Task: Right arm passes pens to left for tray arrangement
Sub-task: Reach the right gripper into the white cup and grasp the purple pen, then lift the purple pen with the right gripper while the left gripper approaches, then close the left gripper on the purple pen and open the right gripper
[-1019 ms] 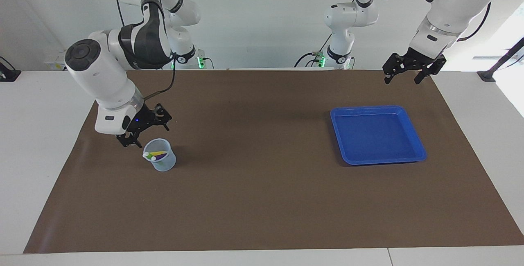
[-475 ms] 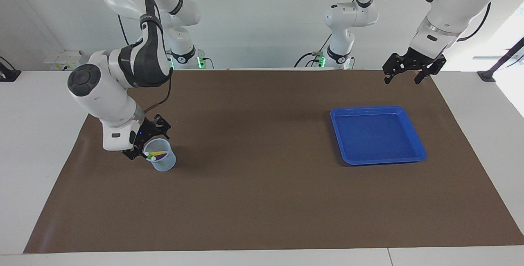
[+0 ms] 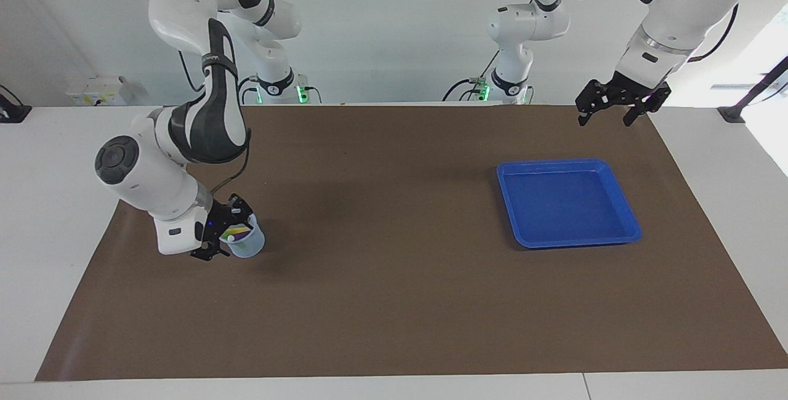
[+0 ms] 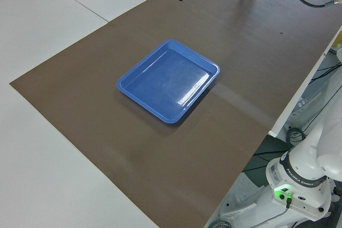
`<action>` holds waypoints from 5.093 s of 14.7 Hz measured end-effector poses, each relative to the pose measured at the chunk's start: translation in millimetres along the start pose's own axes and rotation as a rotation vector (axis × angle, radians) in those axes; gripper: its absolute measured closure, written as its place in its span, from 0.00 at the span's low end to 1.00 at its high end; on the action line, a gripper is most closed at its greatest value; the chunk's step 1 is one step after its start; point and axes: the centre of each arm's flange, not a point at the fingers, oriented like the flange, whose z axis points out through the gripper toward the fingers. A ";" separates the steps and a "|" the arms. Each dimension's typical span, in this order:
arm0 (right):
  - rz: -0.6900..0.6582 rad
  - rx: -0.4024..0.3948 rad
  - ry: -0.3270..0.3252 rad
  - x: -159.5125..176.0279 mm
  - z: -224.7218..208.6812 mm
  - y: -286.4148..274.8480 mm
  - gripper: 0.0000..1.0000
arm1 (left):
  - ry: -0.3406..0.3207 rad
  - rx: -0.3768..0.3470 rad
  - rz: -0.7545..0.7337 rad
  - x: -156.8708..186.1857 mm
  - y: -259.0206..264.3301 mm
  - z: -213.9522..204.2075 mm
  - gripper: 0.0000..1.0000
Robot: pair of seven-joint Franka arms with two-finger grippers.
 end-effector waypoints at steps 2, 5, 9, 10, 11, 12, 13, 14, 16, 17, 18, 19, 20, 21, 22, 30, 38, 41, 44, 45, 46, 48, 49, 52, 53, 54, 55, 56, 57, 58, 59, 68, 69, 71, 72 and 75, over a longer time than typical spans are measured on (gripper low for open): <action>-0.005 0.006 -0.005 -1.9 3.5 0.2 0.25 | -0.003 0.000 0.000 -0.3 0.0 0.2 0.00; -0.003 0.011 -0.008 -5.9 6.1 2.3 0.26 | -0.004 0.000 0.000 -0.5 0.0 0.3 0.00; 0.002 0.013 -0.010 -9.3 6.9 4.3 0.41 | -0.005 0.000 0.000 -0.9 0.0 0.1 0.00; 0.002 0.013 -0.010 -9.3 6.6 4.2 0.53 | -0.004 0.000 -0.001 -1.0 0.0 -0.1 0.00; 0.002 0.012 -0.009 -9.3 5.8 4.0 0.64 | -0.005 0.000 -0.001 -1.0 0.0 0.0 0.00; 0.001 0.011 -0.008 -9.3 4.8 3.7 0.70 | -0.006 0.000 -0.001 -1.1 0.1 0.4 0.00; 0.001 0.010 -0.007 -9.4 3.2 3.3 0.72 | -0.007 -0.001 -0.001 -1.1 0.1 1.0 0.00; 0.001 0.009 -0.005 -9.4 1.3 2.5 0.80 | -0.009 -0.002 -0.002 -1.2 0.2 1.7 0.00; 0.001 0.011 -0.006 -10.0 -0.3 1.4 0.82 | -0.011 -0.004 -0.007 -1.5 0.5 2.4 0.00; 0.001 0.013 -0.008 -10.4 1.1 1.3 0.82 | -0.012 -0.015 -0.019 -1.7 1.7 2.3 0.00; 0.002 0.015 -0.009 -10.7 2.1 1.2 0.82 | -0.012 -0.030 -0.041 -1.9 3.5 2.1 0.00; 0.002 0.015 -0.009 -10.8 2.3 1.1 0.82 | -0.013 -0.046 -0.069 -2.1 5.3 1.8 0.00; 0.002 0.014 -0.008 -10.8 1.4 0.9 0.82 | -0.014 -0.057 -0.097 -2.3 6.6 1.5 0.00; 0.001 0.009 -0.005 -10.7 -2.4 -0.1 0.82 | -0.014 -0.062 -0.116 -2.4 7.2 1.4 0.00; 0.003 -0.001 0.003 -10.6 -10.7 -2.4 0.82 | -0.015 -0.066 -0.129 -2.4 7.7 1.3 0.00; 0.436 -0.067 0.157 -0.8 -150.6 -86.2 0.82 | -0.058 -0.217 -0.404 -2.7 23.7 -1.3 0.00; 1.157 0.221 0.310 68.1 -156.5 -151.9 0.82 | -0.186 -0.454 -1.166 7.8 55.4 -18.9 0.00; 1.330 0.409 0.345 95.8 -159.8 -178.7 0.82 | -0.230 -0.478 -1.440 9.8 90.3 -23.6 0.00; 1.436 0.506 0.364 119.7 -163.3 -205.6 0.82 | -0.253 -0.542 -1.692 14.9 118.0 -26.0 0.00; 1.470 0.527 0.365 128.9 -163.5 -217.6 0.82 | -0.252 -0.567 -1.738 16.9 124.1 -24.9 0.00; 1.498 0.545 0.356 137.7 -162.5 -230.7 0.82 | -0.246 -0.594 -1.760 18.5 132.0 -23.6 0.00; 1.530 0.571 0.329 151.9 -159.4 -255.3 0.82 | -0.236 -0.632 -1.765 17.4 155.4 -20.3 0.00; 1.539 0.582 0.314 157.3 -158.1 -266.1 0.82 | -0.221 -0.628 -1.756 14.5 168.6 -18.5 0.00; 1.567 0.600 0.280 168.6 -155.8 -291.2 0.82 | -0.084 -0.554 -1.790 0.4 210.1 -15.9 0.00; 1.574 0.599 0.274 171.6 -155.2 -298.4 0.82 | -0.061 -0.553 -1.803 -3.3 220.4 -16.5 0.00; 1.579 0.594 0.268 174.4 -154.3 -305.6 0.82 | -0.052 -0.553 -1.810 -6.2 228.1 -16.7 0.00; 1.583 0.584 0.263 176.8 -153.3 -312.1 0.82 | -0.054 -0.552 -1.819 -8.5 233.5 -16.0 0.00; 1.583 0.580 0.259 178.3 -152.6 -316.6 0.82 | -0.058 -0.548 -1.830 -9.6 236.0 -14.6 0.00; 1.581 0.578 0.256 179.5 -152.1 -319.6 0.82 | -0.062 -0.542 -1.841 -10.3 237.8 -12.2 0.00; 1.579 0.578 0.255 180.0 -151.8 -321.0 0.82 | -0.067 -0.533 -1.845 -11.6 240.9 -8.8 0.00; 1.579 0.578 0.255 180.0 -151.7 -321.2 0.82 | -0.074 -0.521 -1.849 -13.5 245.4 -3.9 0.00; 1.579 0.576 0.254 180.0 -151.0 -321.0 0.82 | -0.091 -0.463 -1.853 -19.8 258.2 22.3 0.08; 1.579 0.573 0.255 179.9 -150.9 -320.9 0.82 | -0.091 -0.463 -1.852 -19.9 258.2 22.1 0.12; 1.576 0.557 0.260 179.6 -150.1 -320.2 0.82 | -0.090 -0.467 -1.852 -20.5 258.0 20.5 0.18; 1.576 0.553 0.262 179.5 -149.9 -320.0 0.82 | -0.089 -0.470 -1.851 -21.1 257.9 18.6 0.20; 1.575 0.550 0.262 179.5 -149.8 -319.9 0.82 | -0.086 -0.478 -1.849 -23.0 257.4 14.4 0.23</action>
